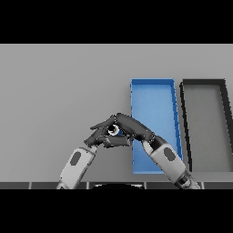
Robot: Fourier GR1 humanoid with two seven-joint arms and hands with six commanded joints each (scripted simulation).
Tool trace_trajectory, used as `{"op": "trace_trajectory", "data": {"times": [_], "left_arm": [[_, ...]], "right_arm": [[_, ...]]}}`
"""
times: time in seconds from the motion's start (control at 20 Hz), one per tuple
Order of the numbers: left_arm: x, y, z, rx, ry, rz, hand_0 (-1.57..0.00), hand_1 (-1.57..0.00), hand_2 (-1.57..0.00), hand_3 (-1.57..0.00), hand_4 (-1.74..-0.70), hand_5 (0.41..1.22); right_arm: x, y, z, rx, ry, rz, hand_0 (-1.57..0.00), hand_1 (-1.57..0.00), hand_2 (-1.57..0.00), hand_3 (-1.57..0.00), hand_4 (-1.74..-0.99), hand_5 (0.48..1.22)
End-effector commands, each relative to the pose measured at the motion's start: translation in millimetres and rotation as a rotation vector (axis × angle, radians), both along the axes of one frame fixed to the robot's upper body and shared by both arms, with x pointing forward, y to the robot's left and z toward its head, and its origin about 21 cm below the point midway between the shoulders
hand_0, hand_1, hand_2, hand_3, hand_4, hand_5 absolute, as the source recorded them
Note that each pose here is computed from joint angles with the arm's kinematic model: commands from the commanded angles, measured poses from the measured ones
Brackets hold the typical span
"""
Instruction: Pick up the blue pipe and place it into the blue bin.
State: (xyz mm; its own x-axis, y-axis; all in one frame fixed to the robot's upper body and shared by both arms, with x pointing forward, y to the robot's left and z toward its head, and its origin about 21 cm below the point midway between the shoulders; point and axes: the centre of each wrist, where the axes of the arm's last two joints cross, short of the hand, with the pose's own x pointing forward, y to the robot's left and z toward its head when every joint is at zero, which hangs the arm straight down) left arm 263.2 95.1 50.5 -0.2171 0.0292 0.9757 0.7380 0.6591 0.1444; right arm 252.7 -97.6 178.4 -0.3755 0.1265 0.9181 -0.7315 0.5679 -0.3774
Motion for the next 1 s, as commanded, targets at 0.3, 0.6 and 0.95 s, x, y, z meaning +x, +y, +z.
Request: {"op": "trace_trajectory", "data": {"times": [0.3, 0.6, 0.95], "left_arm": [[4.0, 7.8, 0.8, 0.063, -0.073, 0.001, -0.94, -0.86, -0.83, -0.75, -1.37, 1.221], [3.7, 12.1, 3.3, 0.167, -0.055, 0.011, -0.24, -0.22, -0.22, -0.19, -1.02, 0.848], [0.9, 10.2, -2.4, 0.194, -0.002, 0.036, -0.05, -0.05, -0.04, -0.04, -0.95, 0.513]], "right_arm": [[-4.7, 4.8, 1.2, 0.002, -0.019, -0.047, -1.56, -1.56, -1.56, -1.55, -1.736, 1.205], [-7.6, 5.3, 2.5, -0.014, -0.018, -0.079, -1.57, -1.57, -1.57, -1.57, -1.74, 1.217], [-5.5, 6.3, 1.8, 0.02, 0.006, -0.077, -1.57, -1.57, -1.57, -1.57, -1.741, 1.22]]}}
